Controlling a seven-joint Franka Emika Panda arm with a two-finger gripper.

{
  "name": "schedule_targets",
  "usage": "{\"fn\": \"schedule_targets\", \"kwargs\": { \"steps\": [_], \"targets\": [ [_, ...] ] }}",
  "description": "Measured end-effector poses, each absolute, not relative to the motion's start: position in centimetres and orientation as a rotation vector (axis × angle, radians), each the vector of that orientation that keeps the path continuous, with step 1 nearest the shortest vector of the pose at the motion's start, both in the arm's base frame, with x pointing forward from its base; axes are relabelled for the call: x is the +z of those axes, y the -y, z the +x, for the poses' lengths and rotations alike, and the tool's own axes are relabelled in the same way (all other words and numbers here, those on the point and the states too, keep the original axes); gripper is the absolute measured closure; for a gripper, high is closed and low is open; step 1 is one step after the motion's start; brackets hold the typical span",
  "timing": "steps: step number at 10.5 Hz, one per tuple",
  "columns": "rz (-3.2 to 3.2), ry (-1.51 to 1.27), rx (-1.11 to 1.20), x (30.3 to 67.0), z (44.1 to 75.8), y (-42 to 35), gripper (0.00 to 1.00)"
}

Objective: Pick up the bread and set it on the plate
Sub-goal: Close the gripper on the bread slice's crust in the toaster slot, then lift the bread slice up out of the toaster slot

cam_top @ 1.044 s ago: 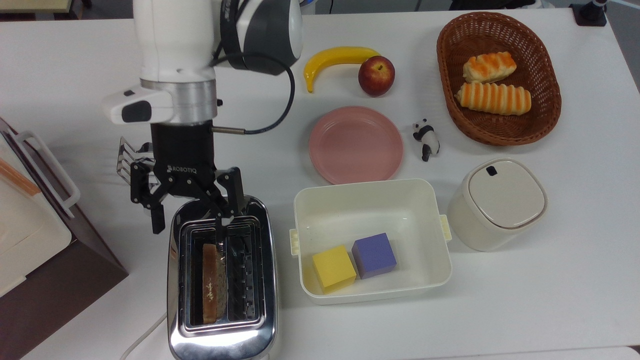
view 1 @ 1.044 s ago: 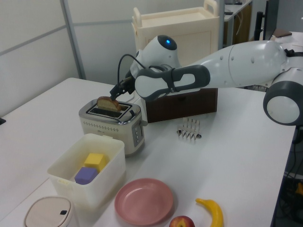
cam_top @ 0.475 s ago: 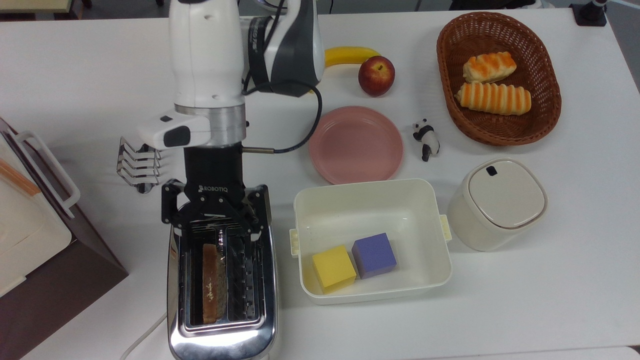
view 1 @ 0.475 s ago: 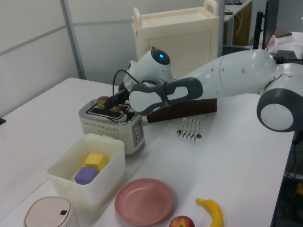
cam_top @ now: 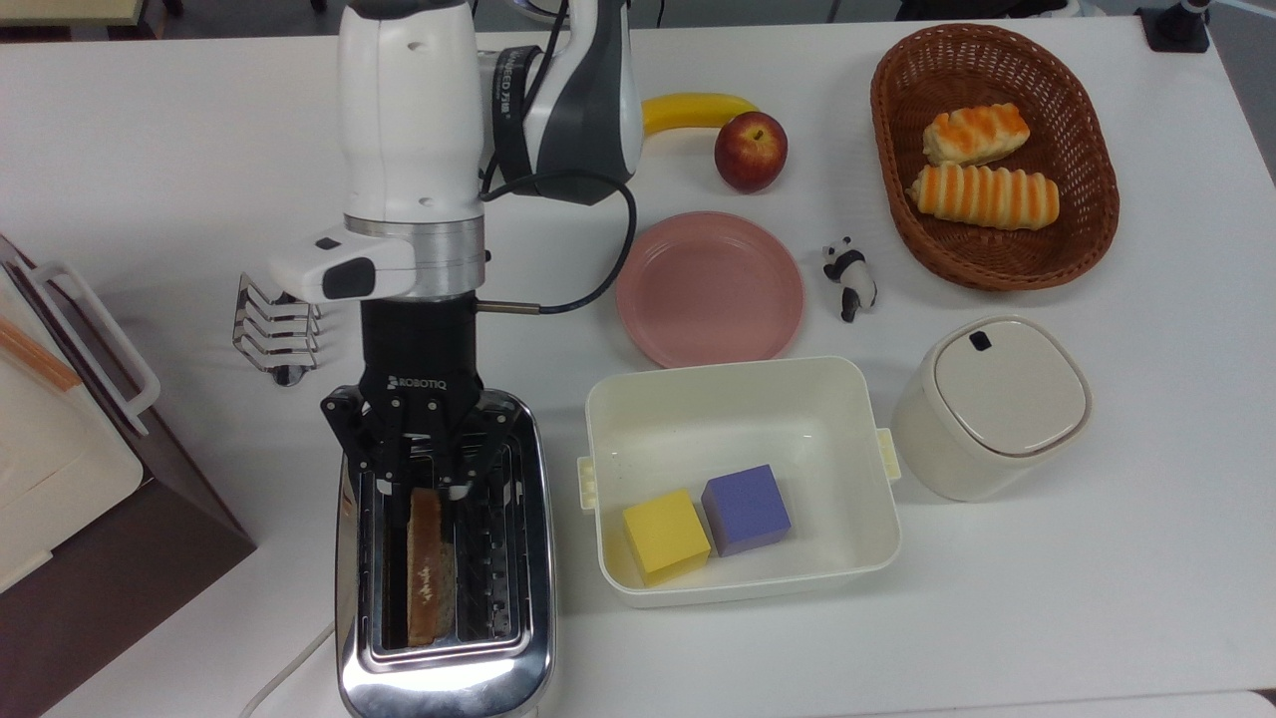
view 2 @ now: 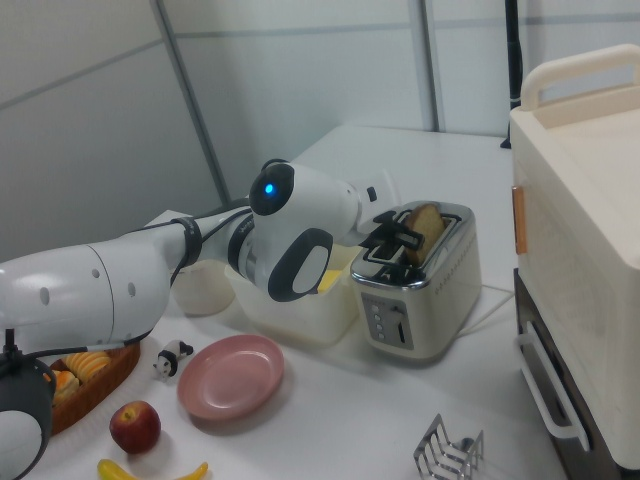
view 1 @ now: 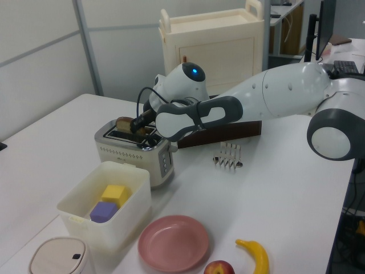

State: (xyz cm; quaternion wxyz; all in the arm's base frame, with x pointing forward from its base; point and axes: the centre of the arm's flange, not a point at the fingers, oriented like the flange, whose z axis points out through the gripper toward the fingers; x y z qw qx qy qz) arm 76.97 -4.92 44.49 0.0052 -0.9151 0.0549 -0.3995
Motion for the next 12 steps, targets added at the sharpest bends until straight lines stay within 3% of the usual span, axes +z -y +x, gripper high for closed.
{"fn": "schedule_targets", "kwargs": {
  "steps": [1,4,12],
  "targets": [
    [-2.867,-0.180,-1.252,44.5,76.9,5.3,0.83],
    [-2.863,-0.184,-1.256,44.7,77.0,5.4,0.89],
    [-2.713,-0.367,-1.329,49.7,76.0,8.2,0.89]
  ]
}}
